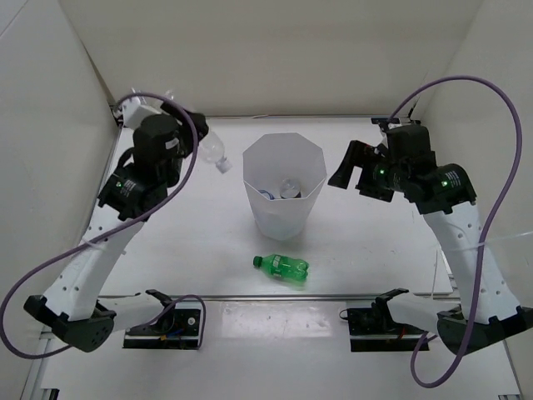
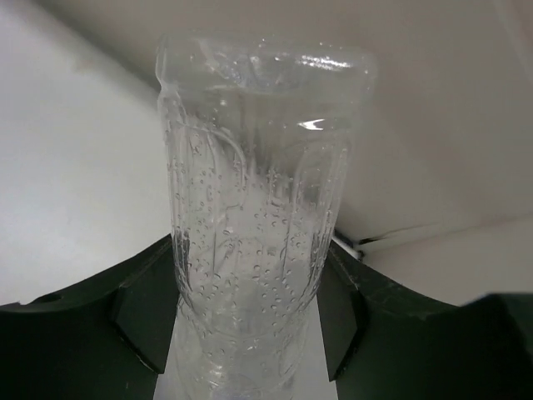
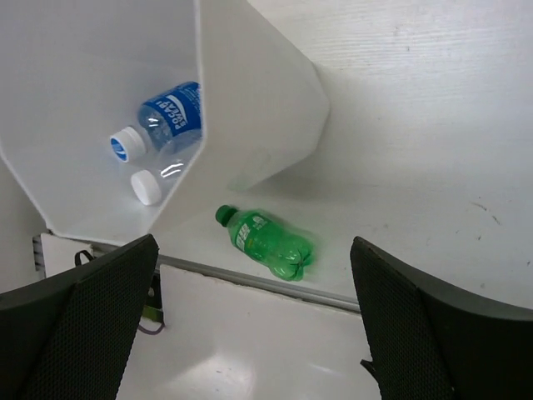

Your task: Put the plastic bottles in the bin

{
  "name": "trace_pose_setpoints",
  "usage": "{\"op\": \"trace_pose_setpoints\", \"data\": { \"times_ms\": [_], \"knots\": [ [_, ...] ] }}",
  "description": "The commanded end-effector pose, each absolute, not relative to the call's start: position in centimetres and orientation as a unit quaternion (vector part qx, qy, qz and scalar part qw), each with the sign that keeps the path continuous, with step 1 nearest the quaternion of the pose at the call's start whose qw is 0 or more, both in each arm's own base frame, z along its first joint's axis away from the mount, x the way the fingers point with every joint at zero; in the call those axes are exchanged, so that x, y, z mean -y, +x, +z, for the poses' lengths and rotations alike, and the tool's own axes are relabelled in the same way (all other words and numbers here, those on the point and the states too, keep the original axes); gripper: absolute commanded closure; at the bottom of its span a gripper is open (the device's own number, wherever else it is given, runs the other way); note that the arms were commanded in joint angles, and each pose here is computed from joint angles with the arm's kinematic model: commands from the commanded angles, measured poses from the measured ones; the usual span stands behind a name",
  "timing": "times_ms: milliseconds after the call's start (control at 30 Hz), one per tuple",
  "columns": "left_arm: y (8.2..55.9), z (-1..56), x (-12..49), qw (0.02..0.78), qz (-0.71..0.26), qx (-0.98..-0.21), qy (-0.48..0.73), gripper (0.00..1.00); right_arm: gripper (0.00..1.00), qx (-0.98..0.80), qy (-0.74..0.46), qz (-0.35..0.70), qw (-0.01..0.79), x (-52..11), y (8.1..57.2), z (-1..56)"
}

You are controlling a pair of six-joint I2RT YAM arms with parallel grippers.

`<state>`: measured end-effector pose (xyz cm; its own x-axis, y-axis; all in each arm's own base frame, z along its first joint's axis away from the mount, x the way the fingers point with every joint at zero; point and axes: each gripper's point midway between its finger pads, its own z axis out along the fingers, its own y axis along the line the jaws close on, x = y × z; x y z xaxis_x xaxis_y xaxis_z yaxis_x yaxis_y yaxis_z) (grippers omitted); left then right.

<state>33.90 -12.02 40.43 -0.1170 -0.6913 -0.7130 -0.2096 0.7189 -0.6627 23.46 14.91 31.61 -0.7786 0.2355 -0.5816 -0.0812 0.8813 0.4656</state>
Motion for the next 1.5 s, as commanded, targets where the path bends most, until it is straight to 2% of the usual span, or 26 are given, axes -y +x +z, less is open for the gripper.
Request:
{"op": "trace_pose_setpoints", "data": {
  "times_ms": [0,133,200,233,333,467,567,600,667,700,733,800,900,1067,1167,1333,1400,1467],
  "knots": [
    [34.6,43.3,16.0,0.616,-0.190,-0.731,-0.223,0.33,0.00,-0.909,0.055,0.261,0.320,-14.9,23.3,30.6],
    [34.9,42.0,22.0,0.603,-0.199,-0.754,-0.167,0.31,0.00,-0.909,0.070,0.268,0.311,-14.6,23.5,30.1],
    [35.2,40.3,24.7,0.594,-0.195,-0.768,-0.139,0.26,0.00,-0.907,0.063,0.272,0.314,-14.8,23.6,30.3],
    [34.7,39.5,26.3,0.587,-0.199,-0.775,-0.123,0.17,0.00,-0.906,0.057,0.272,0.320,-14.8,23.8,30.4],
    [34.0,38.8,29.3,0.588,-0.186,-0.784,-0.076,0.00,0.00,-0.888,0.020,0.284,0.362,-14.8,22.9,32.5],
    [33.4,41.7,29.4,0.615,-0.175,-0.767,-0.053,0.00,0.00,-0.862,-0.060,0.311,0.395,-15.8,21.4,33.0],
    [33.0,46.1,26.9,0.652,-0.161,-0.738,-0.062,0.00,0.00,-0.838,-0.153,0.327,0.408,-17.2,18.6,30.6],
    [32.5,47.5,24.9,0.666,-0.147,-0.726,-0.085,0.00,0.00,-0.809,-0.191,0.330,0.447,-17.7,18.6,30.8],
    [32.5,48.1,22.2,0.674,-0.132,-0.719,-0.106,0.00,0.00,-0.778,-0.235,0.343,0.470,-17.8,16.0,27.7],
    [32.0,47.5,20.3,0.675,-0.120,-0.719,-0.113,0.00,0.00,-0.741,-0.253,0.350,0.514,-17.6,15.2,28.5],
    [31.8,47.0,19.1,0.675,-0.107,-0.720,-0.120,0.00,0.00,-0.747,-0.268,0.352,0.496,-18.0,14.7,25.9],
    [31.6,43.9,17.2,0.664,-0.064,-0.736,-0.115,0.00,0.00,-0.744,-0.293,0.356,0.483,-18.3,14.0,24.4],
    [30.0,42.5,13.4,0.661,-0.046,-0.736,-0.141,0.00,0.04,-0.740,-0.332,0.366,0.456,-19.0,13.0,22.4],
    [27.1,37.1,8.6,0.610,0.003,-0.773,-0.174,0.00,0.07,-0.719,-0.392,0.365,0.444,-21.8,13.2,20.0],
    [26.2,34.9,7.7,0.582,0.014,-0.790,-0.190,0.00,0.04,-0.724,-0.428,0.319,0.437,-22.9,13.9,16.3],
    [24.3,32.2,6.6,0.549,0.013,-0.808,-0.215,0.00,0.04,-0.706,-0.475,0.318,0.418,-25.6,12.6,13.6],
    [23.6,31.6,6.4,0.542,0.001,-0.811,-0.221,0.00,0.01,-0.713,-0.482,0.307,0.406,-26.1,12.3,11.7],
    [23.1,30.8,6.1,0.534,0.004,-0.817,-0.220,0.00,0.01,-0.719,-0.465,0.268,0.441,-26.5,14.0,11.5]
  ]
}}
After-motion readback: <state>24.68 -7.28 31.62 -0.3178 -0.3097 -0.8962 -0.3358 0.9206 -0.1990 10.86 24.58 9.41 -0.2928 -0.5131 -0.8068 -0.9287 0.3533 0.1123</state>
